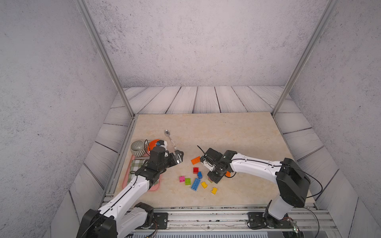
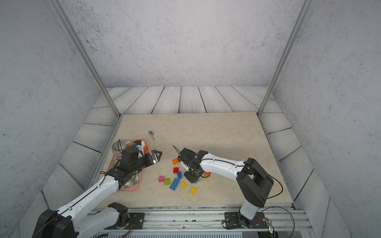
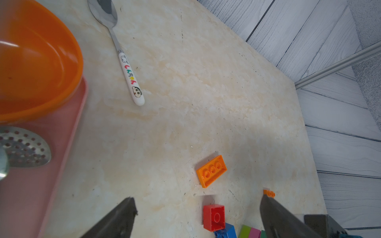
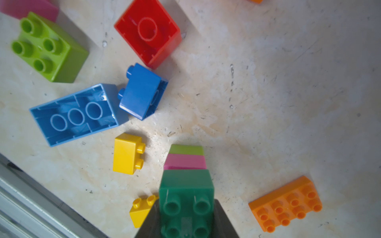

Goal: Assemble the letter p with lego
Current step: Assemble the lego brick with the lego brick.

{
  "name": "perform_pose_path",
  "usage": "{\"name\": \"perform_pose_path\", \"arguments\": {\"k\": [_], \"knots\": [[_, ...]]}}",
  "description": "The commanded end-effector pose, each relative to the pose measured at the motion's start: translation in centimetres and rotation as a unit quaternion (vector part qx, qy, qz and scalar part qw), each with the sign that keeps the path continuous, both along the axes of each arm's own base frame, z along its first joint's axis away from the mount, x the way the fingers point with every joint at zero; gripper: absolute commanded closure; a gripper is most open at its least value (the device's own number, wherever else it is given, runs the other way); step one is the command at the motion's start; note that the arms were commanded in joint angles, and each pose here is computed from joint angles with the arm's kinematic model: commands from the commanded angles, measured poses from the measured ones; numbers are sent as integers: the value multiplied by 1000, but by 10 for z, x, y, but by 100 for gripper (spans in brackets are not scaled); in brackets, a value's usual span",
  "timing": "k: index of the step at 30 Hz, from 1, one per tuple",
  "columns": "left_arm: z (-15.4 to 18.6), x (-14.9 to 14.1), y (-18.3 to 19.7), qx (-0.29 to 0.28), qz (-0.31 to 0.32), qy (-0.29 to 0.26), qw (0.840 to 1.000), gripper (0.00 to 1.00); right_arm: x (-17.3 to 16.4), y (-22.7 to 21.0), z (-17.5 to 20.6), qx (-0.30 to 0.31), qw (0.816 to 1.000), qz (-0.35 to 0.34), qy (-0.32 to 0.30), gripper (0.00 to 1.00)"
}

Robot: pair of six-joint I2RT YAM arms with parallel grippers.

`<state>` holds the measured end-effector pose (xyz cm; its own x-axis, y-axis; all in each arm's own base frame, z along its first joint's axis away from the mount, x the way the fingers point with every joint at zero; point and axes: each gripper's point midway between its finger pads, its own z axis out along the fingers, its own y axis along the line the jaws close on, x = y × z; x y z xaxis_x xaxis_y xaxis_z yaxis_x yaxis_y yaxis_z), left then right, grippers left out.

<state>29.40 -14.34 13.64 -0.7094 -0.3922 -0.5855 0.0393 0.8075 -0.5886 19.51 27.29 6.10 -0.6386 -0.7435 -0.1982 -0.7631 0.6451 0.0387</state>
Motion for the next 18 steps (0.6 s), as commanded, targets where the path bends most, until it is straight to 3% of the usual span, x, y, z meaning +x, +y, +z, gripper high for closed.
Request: {"name": "perform_pose_path", "arguments": {"k": [1, 7, 18], "knots": [[-3, 0, 2, 7, -1, -3, 1000, 2, -18, -17, -17, -46, 998, 10, 36, 100], [-3, 1, 3, 8, -1, -3, 1000, 2, -22, -14, -17, -36, 998, 25, 46, 100], [-3, 0, 4, 10, 2, -4, 1000, 2, -23, -30, -33, -83, 995, 16, 47, 100]]}}
